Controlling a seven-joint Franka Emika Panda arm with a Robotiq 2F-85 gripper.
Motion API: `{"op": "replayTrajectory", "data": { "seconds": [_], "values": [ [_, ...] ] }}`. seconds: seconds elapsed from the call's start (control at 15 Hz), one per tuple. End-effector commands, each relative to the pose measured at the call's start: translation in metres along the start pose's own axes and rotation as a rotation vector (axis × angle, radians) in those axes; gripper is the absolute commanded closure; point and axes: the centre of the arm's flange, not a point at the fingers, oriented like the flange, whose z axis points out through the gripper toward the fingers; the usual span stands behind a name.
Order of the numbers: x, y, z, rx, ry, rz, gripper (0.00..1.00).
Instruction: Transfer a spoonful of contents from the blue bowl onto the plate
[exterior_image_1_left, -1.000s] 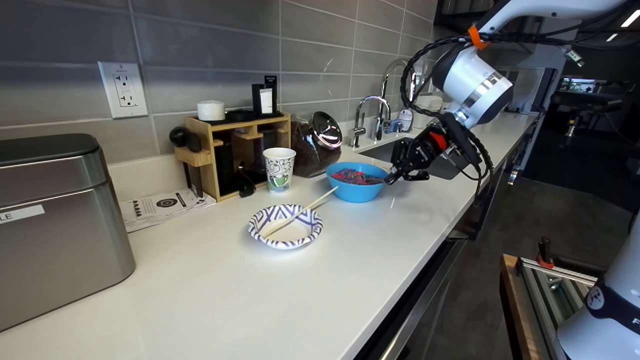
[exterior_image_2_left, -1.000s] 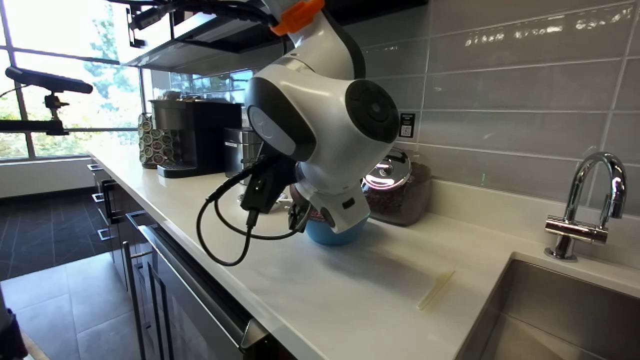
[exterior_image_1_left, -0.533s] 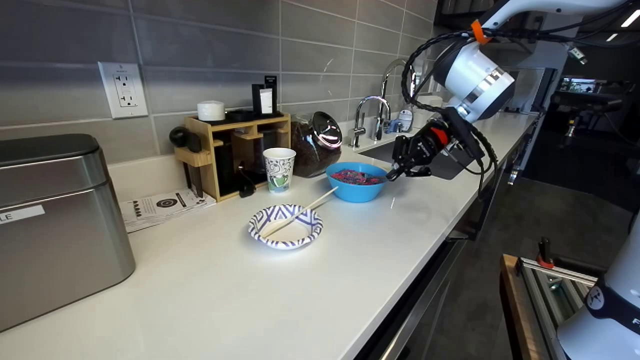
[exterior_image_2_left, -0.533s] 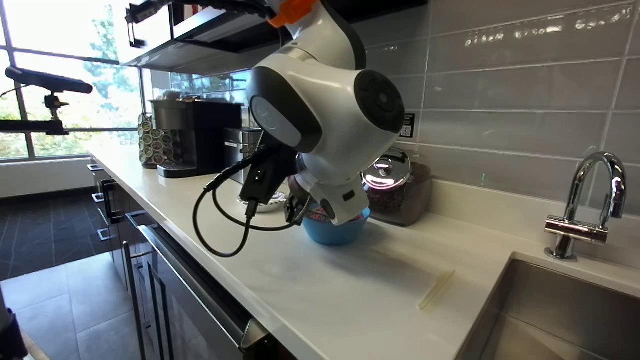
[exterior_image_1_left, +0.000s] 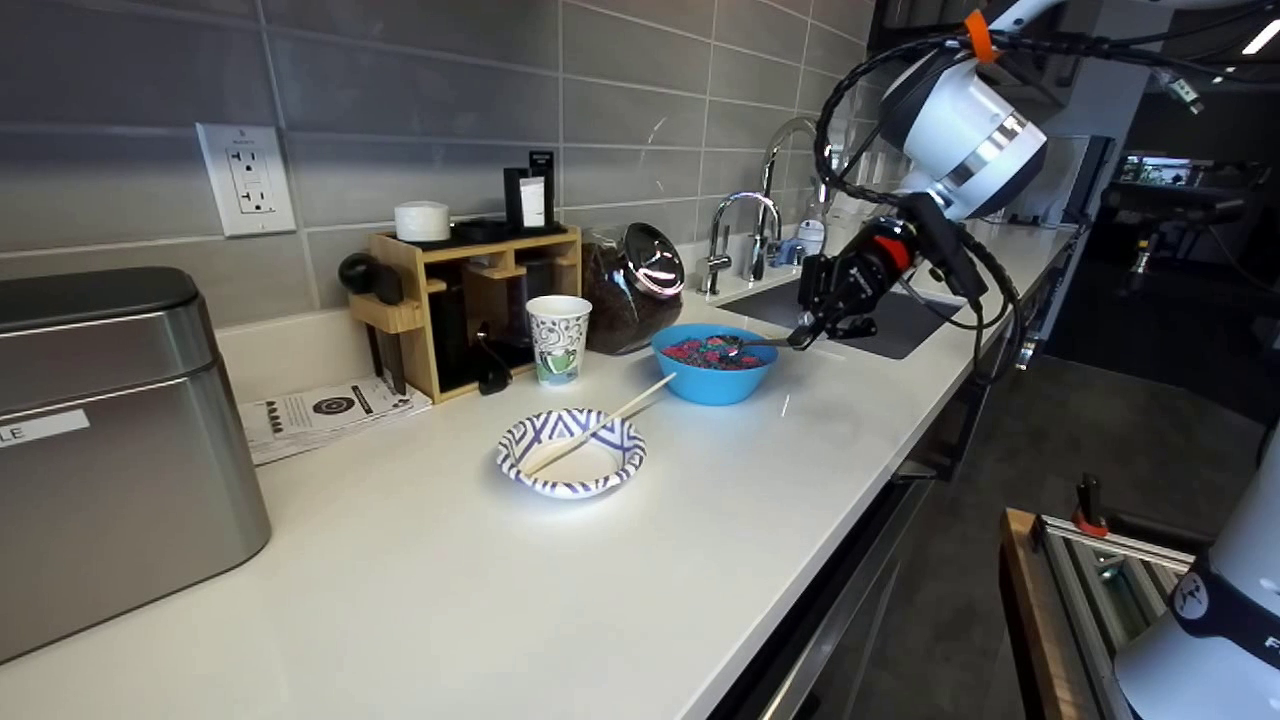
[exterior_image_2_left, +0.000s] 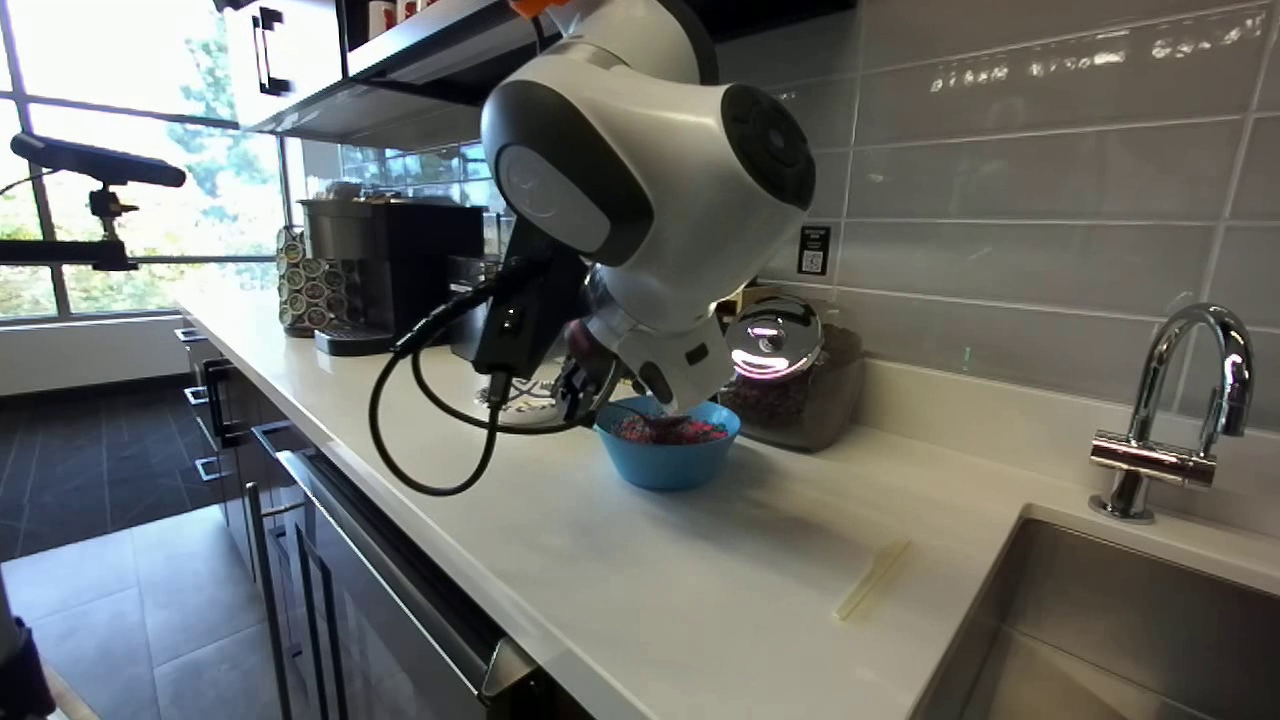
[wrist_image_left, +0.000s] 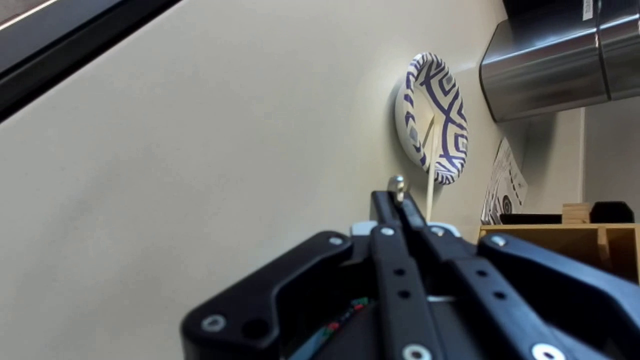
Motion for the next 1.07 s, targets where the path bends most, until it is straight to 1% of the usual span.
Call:
{"op": "replayTrajectory", "data": {
  "seconds": [0.0,0.33,0.53,0.8,1.0],
  "values": [
    [-0.015,-0.009,-0.013,-0.002,-0.025,-0.027,1.0],
    [-0.012,-0.002,-0.018,0.014,-0.081,0.005,1.0],
    [-0.005,0.011,-0.025,0.075,-0.11,0.042,1.0],
    [-0.001,0.026,-0.035,0.182,-0.186,0.072,1.0],
    [0.0,0.037,-0.04,0.25,-0.241,0.064,1.0]
  ]
}}
